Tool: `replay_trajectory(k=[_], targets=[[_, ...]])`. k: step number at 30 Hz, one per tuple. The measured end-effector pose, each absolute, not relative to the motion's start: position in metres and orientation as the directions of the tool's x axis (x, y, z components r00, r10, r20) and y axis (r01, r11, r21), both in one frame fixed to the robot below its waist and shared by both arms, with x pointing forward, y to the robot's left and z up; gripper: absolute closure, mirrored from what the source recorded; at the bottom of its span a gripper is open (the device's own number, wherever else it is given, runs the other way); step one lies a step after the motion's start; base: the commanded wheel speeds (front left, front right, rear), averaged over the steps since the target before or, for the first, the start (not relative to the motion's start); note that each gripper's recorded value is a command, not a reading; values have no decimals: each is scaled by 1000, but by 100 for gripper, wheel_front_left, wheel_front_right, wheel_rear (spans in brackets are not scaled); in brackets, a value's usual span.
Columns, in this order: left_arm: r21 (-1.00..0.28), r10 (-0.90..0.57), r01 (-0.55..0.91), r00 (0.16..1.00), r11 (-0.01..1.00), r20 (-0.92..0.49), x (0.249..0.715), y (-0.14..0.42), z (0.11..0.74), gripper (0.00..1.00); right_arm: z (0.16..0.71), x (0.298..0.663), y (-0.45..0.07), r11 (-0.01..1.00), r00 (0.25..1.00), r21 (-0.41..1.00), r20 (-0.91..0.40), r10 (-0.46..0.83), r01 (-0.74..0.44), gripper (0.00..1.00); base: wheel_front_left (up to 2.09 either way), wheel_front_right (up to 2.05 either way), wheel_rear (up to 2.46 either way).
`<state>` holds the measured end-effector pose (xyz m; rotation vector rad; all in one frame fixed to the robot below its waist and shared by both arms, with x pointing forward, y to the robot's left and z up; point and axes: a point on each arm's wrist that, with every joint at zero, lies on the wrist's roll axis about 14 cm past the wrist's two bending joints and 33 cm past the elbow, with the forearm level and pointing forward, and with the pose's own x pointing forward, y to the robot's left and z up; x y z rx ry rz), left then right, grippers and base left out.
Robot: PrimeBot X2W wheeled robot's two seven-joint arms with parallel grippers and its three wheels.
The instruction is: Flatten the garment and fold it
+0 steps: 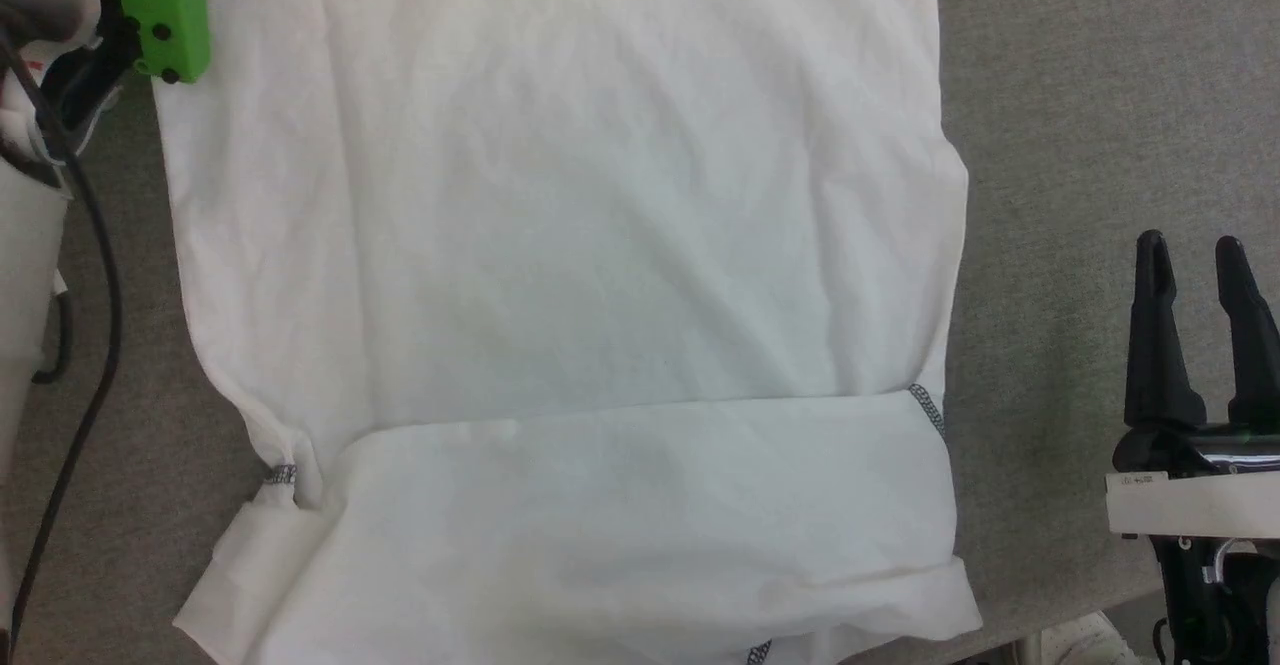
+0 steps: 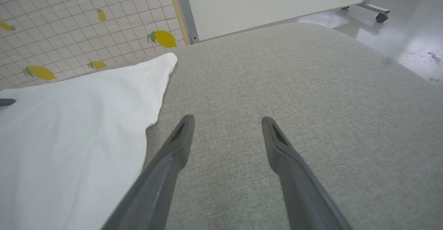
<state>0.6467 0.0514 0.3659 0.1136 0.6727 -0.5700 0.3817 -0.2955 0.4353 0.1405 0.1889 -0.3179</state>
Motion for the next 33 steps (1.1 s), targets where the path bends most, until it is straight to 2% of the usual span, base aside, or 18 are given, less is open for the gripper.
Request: replay_trajectory(k=[6, 12, 15, 19, 20, 22, 26, 33], targets=[[-74, -492, 557, 654, 827, -574, 641, 47, 376, 100, 454, 401, -288, 958, 953, 89, -160, -256, 272, 0, 0, 0, 0], [-65, -499, 559, 674, 827, -545, 636, 51, 389, 100, 514, 463, -281, 986, 986, 51, -48, -157, 160, 0, 0, 0, 0], [-64, -499, 558, 679, 827, -539, 634, 53, 390, 100, 533, 497, -287, 993, 991, 0, -67, -115, 115, 0, 0, 0, 0], [-76, -512, 564, 676, 823, -530, 632, 49, 387, 100, 531, 540, -300, 994, 980, -1, -164, -110, 111, 0, 0, 0, 0], [-84, -519, 566, 673, 820, -527, 631, 47, 384, 100, 515, 557, -301, 995, 961, -44, -257, -101, 93, 0, 0, 0, 0], [-88, -520, 565, 674, 821, -525, 631, 47, 382, 100, 493, 568, -301, 995, 931, -18, -352, -96, 96, 0, 0, 0, 0], [-88, -518, 565, 669, 820, -532, 631, 50, 376, 100, 438, 577, -282, 997, 836, 38, -548, -37, 69, 0, 0, 0, 0], [-84, -521, 571, 667, 817, -533, 635, 50, 372, 100, 392, 588, -264, 998, 748, 38, -663, -8, 44, 0, 0, 0, 0]])
